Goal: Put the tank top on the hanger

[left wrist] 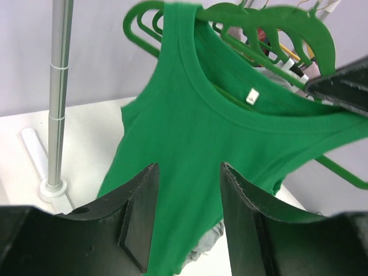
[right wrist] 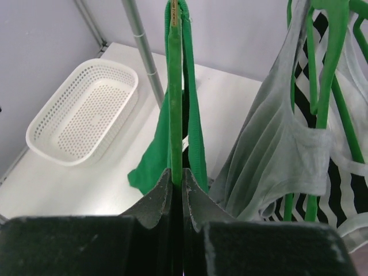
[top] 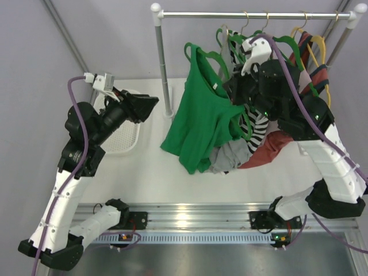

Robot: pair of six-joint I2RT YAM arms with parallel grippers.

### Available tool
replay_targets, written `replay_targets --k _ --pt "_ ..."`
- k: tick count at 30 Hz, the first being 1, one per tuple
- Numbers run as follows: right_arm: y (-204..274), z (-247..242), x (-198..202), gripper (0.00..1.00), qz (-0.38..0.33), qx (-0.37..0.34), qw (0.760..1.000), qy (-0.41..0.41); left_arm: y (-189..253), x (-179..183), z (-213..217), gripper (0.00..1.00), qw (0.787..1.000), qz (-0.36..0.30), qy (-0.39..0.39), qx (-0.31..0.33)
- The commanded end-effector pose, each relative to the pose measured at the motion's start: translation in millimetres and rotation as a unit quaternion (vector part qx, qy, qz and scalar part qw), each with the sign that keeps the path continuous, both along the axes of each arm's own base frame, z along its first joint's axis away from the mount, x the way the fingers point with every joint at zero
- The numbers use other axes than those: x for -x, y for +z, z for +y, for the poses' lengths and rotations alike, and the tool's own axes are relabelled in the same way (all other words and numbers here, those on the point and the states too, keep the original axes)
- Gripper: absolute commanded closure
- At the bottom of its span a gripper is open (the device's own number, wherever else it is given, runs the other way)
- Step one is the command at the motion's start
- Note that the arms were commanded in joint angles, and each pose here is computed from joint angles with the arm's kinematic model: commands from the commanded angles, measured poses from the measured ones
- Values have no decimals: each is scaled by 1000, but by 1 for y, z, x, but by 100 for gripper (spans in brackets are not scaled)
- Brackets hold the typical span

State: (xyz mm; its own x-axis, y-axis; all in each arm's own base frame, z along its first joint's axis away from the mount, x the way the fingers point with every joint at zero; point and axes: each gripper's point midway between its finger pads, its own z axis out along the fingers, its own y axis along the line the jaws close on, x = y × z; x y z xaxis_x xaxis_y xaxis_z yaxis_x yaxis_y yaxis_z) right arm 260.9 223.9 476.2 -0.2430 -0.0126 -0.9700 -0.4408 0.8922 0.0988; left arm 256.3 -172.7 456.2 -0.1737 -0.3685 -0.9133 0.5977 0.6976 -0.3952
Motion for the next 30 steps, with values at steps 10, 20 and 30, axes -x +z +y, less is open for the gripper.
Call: replay_targets --k 10,20,30 --pt "47 8 -71 100 -44 -61 997 -32 11 6 4 48 1000 -15 1 -15" --pt "51 12 -111 100 -76 -60 994 -59 9 3 3 49 1000 -13 -1 -19" --pt "44 13 -138 100 -83 -60 991 -87 3 1 0 49 1000 -7 -7 -19"
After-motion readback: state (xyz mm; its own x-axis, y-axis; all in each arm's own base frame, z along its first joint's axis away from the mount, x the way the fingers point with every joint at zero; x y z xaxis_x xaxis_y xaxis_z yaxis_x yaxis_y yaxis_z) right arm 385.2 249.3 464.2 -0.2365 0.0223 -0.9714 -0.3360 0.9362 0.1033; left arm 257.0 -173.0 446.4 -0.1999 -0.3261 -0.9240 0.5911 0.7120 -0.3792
